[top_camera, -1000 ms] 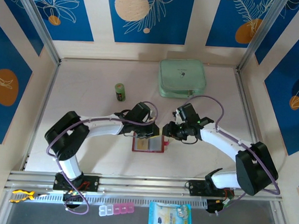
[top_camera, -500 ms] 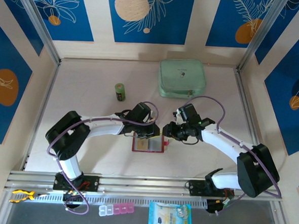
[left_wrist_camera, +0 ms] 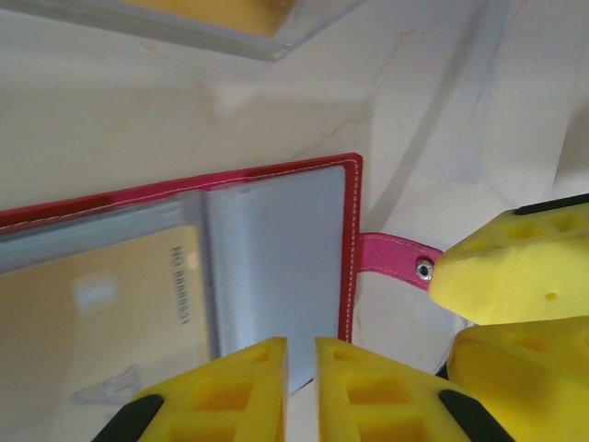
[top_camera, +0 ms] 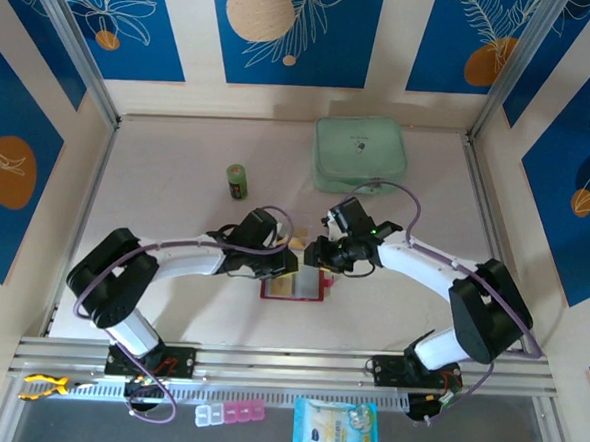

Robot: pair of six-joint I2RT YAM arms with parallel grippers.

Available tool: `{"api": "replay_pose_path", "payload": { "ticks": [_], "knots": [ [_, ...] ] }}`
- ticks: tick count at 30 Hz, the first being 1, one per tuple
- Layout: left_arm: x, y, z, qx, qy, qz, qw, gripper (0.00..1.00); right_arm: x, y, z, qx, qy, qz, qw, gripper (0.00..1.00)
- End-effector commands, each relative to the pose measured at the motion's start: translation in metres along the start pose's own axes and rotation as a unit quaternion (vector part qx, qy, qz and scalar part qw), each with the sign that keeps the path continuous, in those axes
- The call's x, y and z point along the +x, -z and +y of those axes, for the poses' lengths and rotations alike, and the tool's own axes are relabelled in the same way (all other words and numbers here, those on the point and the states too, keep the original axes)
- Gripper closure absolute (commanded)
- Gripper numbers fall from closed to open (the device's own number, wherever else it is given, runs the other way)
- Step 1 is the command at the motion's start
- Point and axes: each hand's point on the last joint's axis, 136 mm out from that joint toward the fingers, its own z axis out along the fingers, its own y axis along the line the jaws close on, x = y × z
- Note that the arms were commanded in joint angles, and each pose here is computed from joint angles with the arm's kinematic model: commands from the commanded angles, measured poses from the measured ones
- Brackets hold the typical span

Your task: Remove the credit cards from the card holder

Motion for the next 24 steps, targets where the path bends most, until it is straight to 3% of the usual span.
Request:
{"api": "replay_pose_path", "payload": {
  "ticks": [1,12,24],
  "knots": [
    [-0.003,0.012,0.001,0.018,0.007,-0.012,1.0,0.86,0.002,-0.007,0.009,0.007,0.001,0.017,1.0,0.63],
    [0.0,0.035,0.031,0.016,0.03,-0.029,0.999,0.86,0.001,-0.041,0.031,0.018,0.015,0.047,0.999,0.64],
    [0.001,0.024,0.041,0.016,0.039,-0.016,0.999,0.91,0.014,-0.053,0.022,0.028,0.003,0.062,0.998,0.64]
  ]
}}
